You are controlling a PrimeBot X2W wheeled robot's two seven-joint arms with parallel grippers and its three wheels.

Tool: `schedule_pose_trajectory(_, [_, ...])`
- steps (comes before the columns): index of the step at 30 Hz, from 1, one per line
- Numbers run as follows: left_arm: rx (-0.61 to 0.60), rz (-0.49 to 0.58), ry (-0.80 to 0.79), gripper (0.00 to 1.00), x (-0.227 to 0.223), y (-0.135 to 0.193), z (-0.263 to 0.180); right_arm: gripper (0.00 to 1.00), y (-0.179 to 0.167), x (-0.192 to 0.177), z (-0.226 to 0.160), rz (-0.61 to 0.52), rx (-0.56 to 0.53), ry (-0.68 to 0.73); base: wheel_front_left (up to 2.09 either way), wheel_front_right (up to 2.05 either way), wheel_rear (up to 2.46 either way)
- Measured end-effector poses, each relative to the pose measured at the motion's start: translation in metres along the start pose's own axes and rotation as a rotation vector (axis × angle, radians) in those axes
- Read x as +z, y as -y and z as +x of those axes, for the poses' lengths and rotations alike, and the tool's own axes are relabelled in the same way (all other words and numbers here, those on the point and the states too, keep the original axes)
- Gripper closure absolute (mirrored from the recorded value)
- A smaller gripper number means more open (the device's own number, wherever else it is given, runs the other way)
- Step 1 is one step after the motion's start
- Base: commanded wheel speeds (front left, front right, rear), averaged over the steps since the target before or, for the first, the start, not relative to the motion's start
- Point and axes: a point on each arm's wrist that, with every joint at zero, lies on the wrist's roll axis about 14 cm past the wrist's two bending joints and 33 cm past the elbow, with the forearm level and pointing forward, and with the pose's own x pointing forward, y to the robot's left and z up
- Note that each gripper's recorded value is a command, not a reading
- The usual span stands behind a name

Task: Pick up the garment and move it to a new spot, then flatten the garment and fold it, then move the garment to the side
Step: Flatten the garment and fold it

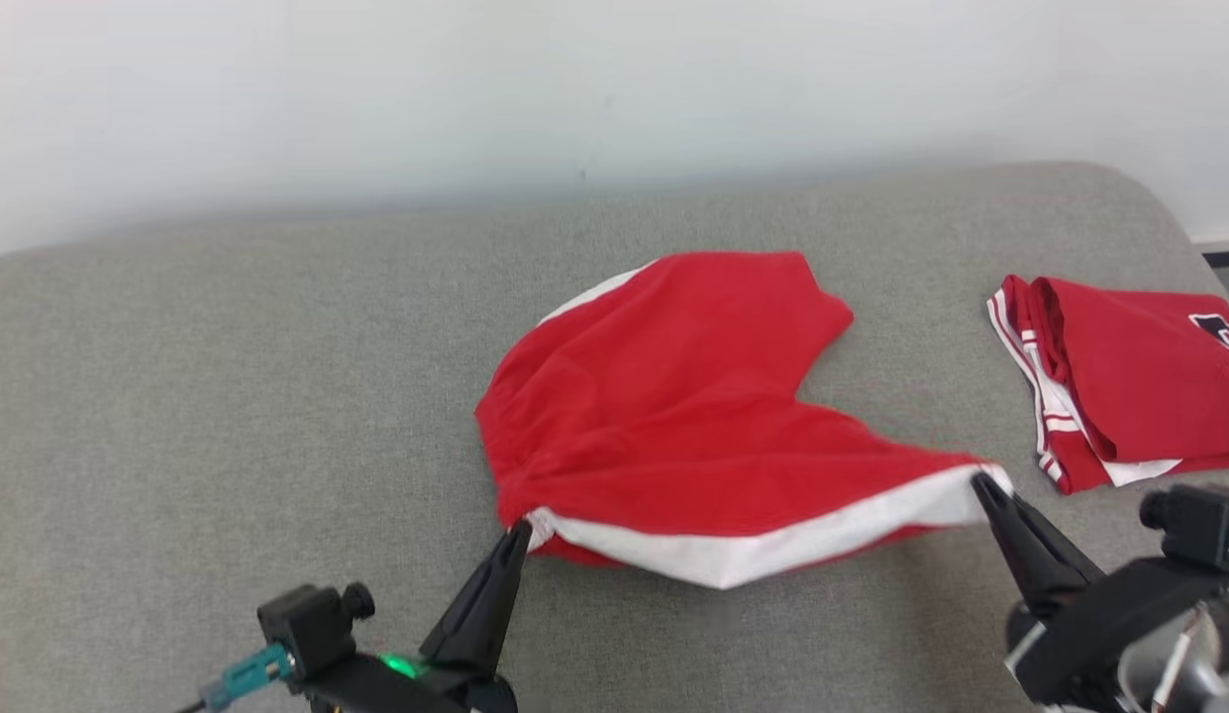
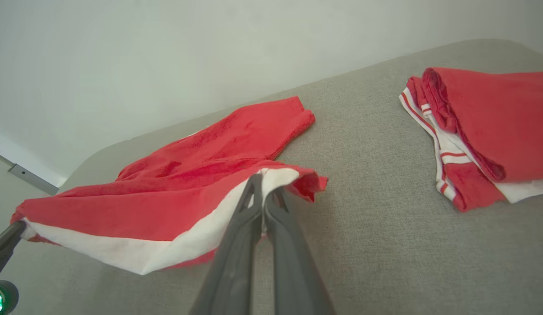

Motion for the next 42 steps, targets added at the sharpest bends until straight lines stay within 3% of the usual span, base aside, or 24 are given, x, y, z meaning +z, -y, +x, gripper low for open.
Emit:
schedule_pose_trajectory(5, [0.035,0.006,-0.035,1.00,-0.012,-0.006,-0.021,1.00,0.016,-0.017,-0.023,-0.030,-0.042,-0.101,0.00,0.00,0.00])
schedule_pose_trajectory(12, [0.087,-0.013,-0.105,1.00,-0.034,-0.013,-0.048,1.00,0.015,-0.050,-0.048,0.015,-0.031,-0.268,0.00,0.00,0.00])
schedule_pose_trajectory(19, [0.122,-0.027,-0.180,1.00,-0.048,-0.016,-0.069,1.00,0.013,-0.079,-0.076,0.092,-0.019,-0.439,0.00,0.00,0.00])
schedule_pose_trajectory(27, [0.144,-0.047,-0.305,1.00,-0.065,-0.018,-0.087,1.00,0.031,-0.109,-0.114,0.191,-0.117,-0.619,0.00,0.00,0.00])
schedule_pose_trajectory(34, [0.167,-0.080,-0.361,1.00,-0.070,-0.020,-0.097,1.00,0.032,-0.107,-0.125,0.231,-0.154,-0.630,0.00,0.00,0.00])
schedule_pose_trajectory(42, [0.113,-0.055,-0.216,1.00,-0.039,-0.012,-0.066,1.00,0.021,-0.040,-0.068,0.078,-0.061,-0.357,0.00,0.00,0.00])
